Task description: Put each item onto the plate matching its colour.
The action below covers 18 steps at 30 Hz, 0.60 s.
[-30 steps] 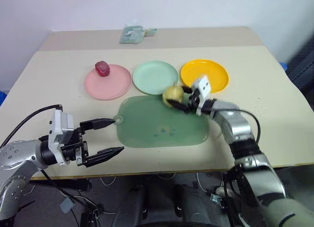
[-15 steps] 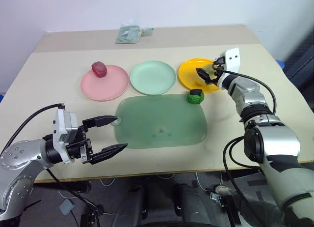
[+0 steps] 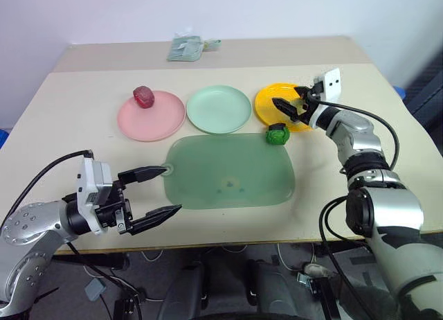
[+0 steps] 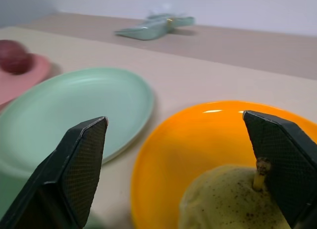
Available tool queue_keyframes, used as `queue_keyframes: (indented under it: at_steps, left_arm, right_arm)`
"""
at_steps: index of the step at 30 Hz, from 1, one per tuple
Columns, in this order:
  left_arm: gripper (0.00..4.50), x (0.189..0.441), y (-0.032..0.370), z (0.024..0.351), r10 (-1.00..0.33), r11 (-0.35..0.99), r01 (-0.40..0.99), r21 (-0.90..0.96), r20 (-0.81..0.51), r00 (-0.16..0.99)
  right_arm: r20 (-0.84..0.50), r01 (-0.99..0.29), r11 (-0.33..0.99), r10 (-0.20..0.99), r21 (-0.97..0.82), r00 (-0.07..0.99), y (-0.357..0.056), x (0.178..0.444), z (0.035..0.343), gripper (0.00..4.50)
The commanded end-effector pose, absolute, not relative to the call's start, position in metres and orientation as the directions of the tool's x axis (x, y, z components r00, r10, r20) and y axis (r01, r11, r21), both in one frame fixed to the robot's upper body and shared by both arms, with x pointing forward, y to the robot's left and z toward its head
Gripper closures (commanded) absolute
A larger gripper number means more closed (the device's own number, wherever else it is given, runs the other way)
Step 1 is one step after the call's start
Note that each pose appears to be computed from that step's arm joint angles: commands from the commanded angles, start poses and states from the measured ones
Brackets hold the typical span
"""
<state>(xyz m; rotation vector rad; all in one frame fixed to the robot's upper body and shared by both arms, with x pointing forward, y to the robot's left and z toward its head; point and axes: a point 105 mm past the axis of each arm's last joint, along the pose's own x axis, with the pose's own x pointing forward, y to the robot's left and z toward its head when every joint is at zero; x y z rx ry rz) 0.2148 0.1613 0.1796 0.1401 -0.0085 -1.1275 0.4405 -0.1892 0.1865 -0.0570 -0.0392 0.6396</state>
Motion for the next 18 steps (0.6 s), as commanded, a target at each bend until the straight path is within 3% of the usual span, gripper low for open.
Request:
queue_keyframes:
  at_steps: [1,12,18]
  left_arm:
    - [0.0,0.218,0.158,0.185,-0.912,0.398,0.904,0.153,-0.044,0.409]
    - [0.0,0.223,0.158,0.183,-0.923,0.373,0.915,0.157,-0.044,0.383]
    - [0.0,0.221,0.156,0.18,-0.923,0.374,0.916,0.147,-0.04,0.383]
  right_arm:
    - [-0.028,-0.646,0.763,0.645,-0.039,0.764,-0.188,0.424,0.171,0.04]
    - [-0.103,-0.646,0.763,0.645,0.02,0.758,-0.182,0.4,0.139,0.04]
    - [0.018,-0.539,0.841,0.54,-0.044,0.842,-0.193,0.414,0.157,0.04]
